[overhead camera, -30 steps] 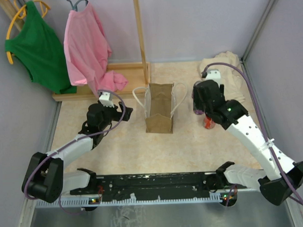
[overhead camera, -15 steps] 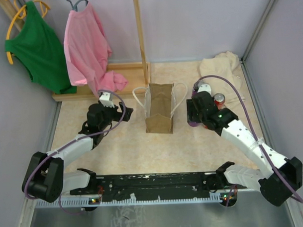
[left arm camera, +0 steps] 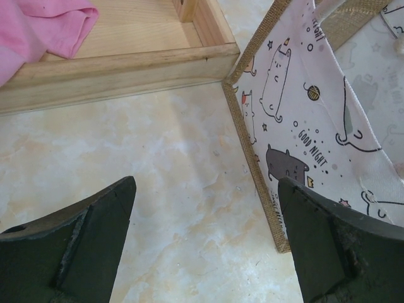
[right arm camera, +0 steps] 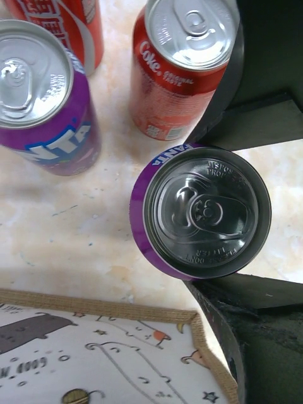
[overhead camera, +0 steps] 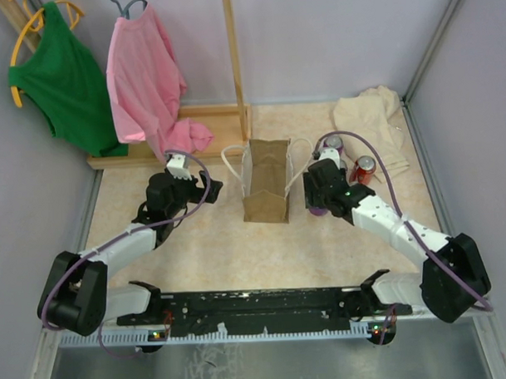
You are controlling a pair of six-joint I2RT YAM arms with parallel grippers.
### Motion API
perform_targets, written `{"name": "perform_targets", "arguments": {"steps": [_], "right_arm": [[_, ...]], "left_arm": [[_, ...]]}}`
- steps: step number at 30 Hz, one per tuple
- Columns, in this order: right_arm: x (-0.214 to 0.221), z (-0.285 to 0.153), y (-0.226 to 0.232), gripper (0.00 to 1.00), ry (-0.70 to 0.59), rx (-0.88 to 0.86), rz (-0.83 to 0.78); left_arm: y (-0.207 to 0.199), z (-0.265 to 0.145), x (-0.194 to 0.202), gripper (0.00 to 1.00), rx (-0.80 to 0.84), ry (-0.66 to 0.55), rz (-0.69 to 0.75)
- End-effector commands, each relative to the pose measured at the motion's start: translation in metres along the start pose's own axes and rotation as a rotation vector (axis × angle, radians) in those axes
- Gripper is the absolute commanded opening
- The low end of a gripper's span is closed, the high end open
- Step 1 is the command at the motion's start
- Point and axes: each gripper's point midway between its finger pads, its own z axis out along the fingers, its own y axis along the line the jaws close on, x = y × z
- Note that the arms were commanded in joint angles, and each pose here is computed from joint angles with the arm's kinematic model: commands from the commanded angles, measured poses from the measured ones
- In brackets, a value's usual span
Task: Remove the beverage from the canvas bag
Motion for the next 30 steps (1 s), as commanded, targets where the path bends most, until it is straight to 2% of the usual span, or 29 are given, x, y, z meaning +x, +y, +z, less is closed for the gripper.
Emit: {"name": "perform_targets", "arguments": {"steps": [1, 3, 13, 15, 17, 18, 21, 23, 30], "right_arm": [[-0.048, 0.005, 0.007, 0.02, -0.183, 0.007, 0.055], [-0.046, 0.011, 0.006, 0.06, -0.178, 0.021, 0.053], [-0.034, 0.032, -0.001, 0.11, -0.136, 0.070, 0.063], [-0.032, 0.034, -0.001, 0.24, -0.127, 0.071, 0.072], [-0.030, 0.035, -0.002, 0.44, -0.122, 0.077, 0.082], [-0.029, 0.035, -0.003, 0.57, -0.119, 0.081, 0.083], [-0.030, 0.032, -0.005, 0.76, -0.122, 0.083, 0.084], [-0.033, 0.028, -0.006, 0.82, -0.132, 0.083, 0.085], [-0.055, 0.011, -0.005, 0.89, -0.179, 0.063, 0.090]], "left_arm": [[-0.002, 0.001, -0.003, 1.00, 0.004, -0.012, 0.011], [-0.001, 0.001, -0.004, 1.00, -0.002, -0.015, 0.015], [0.000, 0.002, -0.005, 1.00, -0.008, -0.012, 0.026], [0.000, 0.003, -0.004, 1.00, -0.007, -0.008, 0.025], [0.000, 0.003, -0.003, 1.00, -0.008, -0.004, 0.022], [0.000, 0.003, -0.002, 1.00, -0.007, -0.003, 0.022], [0.000, 0.002, -0.003, 1.00, -0.008, -0.005, 0.023], [0.001, 0.002, -0.002, 1.00, -0.011, -0.006, 0.024], [0.001, 0.001, -0.005, 1.00, -0.014, -0.016, 0.023]]}}
